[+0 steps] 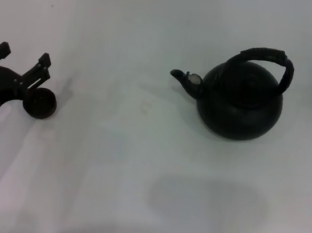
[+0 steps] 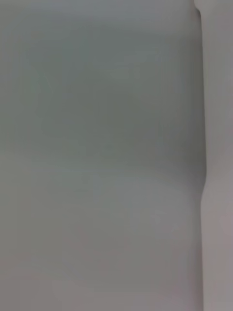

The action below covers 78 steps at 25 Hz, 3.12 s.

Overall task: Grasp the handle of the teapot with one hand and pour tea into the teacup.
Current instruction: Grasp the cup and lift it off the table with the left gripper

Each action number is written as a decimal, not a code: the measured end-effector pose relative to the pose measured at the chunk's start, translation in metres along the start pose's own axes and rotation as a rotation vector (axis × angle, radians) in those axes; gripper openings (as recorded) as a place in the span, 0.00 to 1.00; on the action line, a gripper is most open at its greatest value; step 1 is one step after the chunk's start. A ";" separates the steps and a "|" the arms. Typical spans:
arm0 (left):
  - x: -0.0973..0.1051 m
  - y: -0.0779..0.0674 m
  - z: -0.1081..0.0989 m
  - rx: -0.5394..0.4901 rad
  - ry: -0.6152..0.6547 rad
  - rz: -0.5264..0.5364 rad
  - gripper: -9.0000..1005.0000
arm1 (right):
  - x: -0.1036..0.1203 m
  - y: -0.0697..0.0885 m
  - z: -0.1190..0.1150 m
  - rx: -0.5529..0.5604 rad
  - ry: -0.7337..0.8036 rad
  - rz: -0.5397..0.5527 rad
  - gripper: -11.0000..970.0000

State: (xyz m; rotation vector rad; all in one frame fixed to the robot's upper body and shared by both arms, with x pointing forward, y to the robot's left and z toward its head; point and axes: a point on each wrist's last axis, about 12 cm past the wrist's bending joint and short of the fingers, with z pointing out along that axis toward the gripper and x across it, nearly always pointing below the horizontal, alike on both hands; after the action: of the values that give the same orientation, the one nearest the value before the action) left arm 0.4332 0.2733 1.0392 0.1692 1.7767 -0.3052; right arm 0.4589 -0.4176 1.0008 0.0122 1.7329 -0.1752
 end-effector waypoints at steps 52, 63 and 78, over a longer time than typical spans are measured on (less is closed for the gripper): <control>0.017 -0.030 -0.011 -0.120 0.254 -0.052 0.88 | -0.006 -0.003 0.019 -0.004 0.044 -0.056 0.50; 0.021 -0.024 0.002 -0.107 0.263 -0.050 0.88 | -0.006 -0.002 0.019 -0.006 0.046 -0.057 0.50; 0.021 -0.023 0.012 -0.101 0.265 -0.078 0.88 | -0.008 -0.005 0.021 0.004 0.040 -0.057 0.50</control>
State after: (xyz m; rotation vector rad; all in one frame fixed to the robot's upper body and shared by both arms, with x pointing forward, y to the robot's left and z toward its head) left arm 0.4338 0.2470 1.0184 0.0701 2.0605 -0.2568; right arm 0.4800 -0.4241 1.0057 -0.0316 1.7738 -0.2218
